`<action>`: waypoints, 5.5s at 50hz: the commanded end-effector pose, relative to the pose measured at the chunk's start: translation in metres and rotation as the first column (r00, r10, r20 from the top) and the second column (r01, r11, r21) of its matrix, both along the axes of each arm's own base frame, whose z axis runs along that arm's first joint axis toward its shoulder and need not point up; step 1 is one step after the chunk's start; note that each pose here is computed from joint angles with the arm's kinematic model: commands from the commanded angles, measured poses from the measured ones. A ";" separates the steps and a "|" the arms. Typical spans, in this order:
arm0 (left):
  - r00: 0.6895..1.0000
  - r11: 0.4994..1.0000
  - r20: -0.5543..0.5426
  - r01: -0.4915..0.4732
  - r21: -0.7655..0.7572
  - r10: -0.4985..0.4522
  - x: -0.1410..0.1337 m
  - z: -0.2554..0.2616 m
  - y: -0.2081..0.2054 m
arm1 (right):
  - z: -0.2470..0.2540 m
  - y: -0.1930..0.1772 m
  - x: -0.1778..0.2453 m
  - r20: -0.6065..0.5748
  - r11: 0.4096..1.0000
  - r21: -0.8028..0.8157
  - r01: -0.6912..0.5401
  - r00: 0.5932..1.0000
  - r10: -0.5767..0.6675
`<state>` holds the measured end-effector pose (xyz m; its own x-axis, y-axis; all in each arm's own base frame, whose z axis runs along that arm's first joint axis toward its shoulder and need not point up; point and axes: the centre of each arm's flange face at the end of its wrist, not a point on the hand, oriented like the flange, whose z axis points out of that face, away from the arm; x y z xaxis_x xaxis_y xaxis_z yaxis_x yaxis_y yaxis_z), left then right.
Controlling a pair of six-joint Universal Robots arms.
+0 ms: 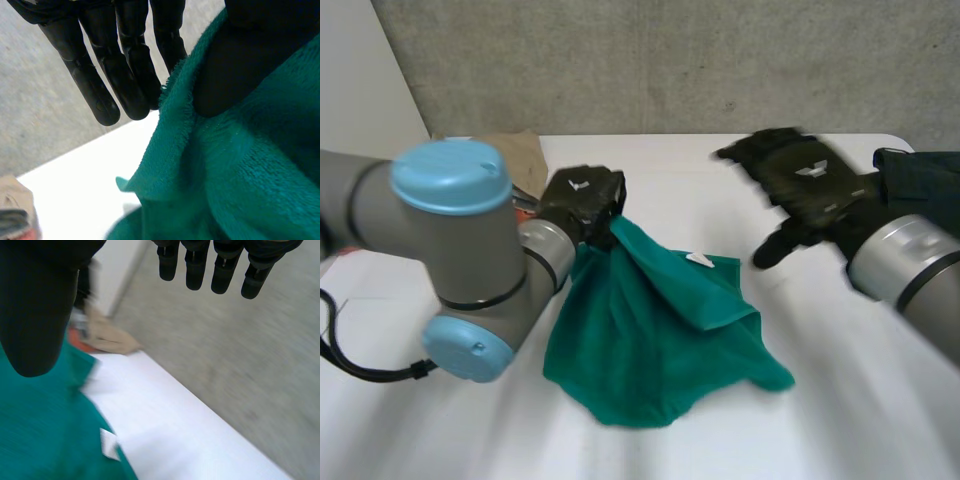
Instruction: Fold the laundry.
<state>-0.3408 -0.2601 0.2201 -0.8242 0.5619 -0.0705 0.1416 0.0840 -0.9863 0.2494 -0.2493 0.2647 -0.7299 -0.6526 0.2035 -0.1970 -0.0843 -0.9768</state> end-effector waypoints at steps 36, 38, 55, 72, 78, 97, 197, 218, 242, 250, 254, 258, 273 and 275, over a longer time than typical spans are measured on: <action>0.971 0.965 -0.236 -0.041 -0.258 -0.022 0.048 0.157 0.063 | -0.101 -0.034 0.003 0.129 0.871 0.489 0.052 0.983 -0.131; 0.974 0.968 -0.228 -0.042 -0.246 -0.016 0.049 0.152 0.062 | -0.074 -0.037 0.002 0.123 0.918 0.392 0.063 0.985 -0.120; 0.975 0.978 -0.077 -0.208 -0.006 0.207 0.087 0.054 0.000 | 0.074 -0.020 -0.020 -0.121 0.962 -0.252 0.107 0.983 -0.141; 0.969 0.937 0.054 -0.247 0.247 0.242 0.078 -0.077 -0.041 | -0.104 0.003 0.068 -0.397 0.987 0.151 -0.056 0.911 0.113; 0.969 0.949 0.020 -0.244 0.198 0.245 0.082 -0.046 -0.030 | -0.104 0.002 0.063 -0.392 0.987 0.156 -0.038 0.915 0.097; 0.968 0.993 0.237 0.096 -0.067 -0.078 0.049 -0.037 0.095 | -0.110 0.015 0.054 -0.397 0.984 0.176 -0.030 0.913 0.099; 0.995 0.993 -0.099 0.002 -0.118 -0.014 0.035 0.099 0.075 | -0.106 0.002 0.017 0.151 0.870 0.386 0.308 0.909 -0.389; 0.998 0.997 0.017 -0.060 0.039 0.059 0.075 0.052 0.062 | 0.041 -0.001 -0.035 -0.432 0.969 -0.174 0.176 0.871 -0.236; 0.979 0.763 -0.202 -0.161 -0.626 0.041 -0.001 0.149 -0.080 | 0.096 -0.144 0.016 -0.037 0.613 -0.714 0.337 0.857 -0.514; 0.944 0.611 -0.331 -0.258 -0.748 -0.006 0.015 0.197 -0.067 | 0.138 -0.123 0.015 0.138 0.441 -0.820 0.364 0.874 -0.465; 0.957 0.672 -0.290 -0.223 -0.706 0.013 0.020 0.175 -0.056 | 0.106 -0.119 0.017 0.043 0.531 -0.792 0.303 0.894 -0.445; 0.976 0.761 -0.215 -0.172 -0.625 0.044 0.026 0.131 -0.043 | 0.054 -0.109 0.016 -0.102 0.674 -0.698 0.240 0.899 -0.426; 0.994 0.973 0.084 -0.046 -0.226 0.067 0.061 -0.038 0.026 | -0.111 -0.025 -0.008 -0.482 0.992 -0.012 0.126 0.868 -0.116; 0.994 0.975 0.091 -0.042 -0.216 0.063 0.061 -0.040 0.029 | -0.117 -0.024 -0.007 -0.478 0.994 0.024 0.110 0.874 -0.085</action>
<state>-0.2847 -0.2451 0.2014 -0.8482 0.4571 -0.2674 0.2042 -0.1835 -0.9616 0.2420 -0.2850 0.1767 -0.6286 -0.4944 0.6003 -0.6520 -0.0857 -0.7534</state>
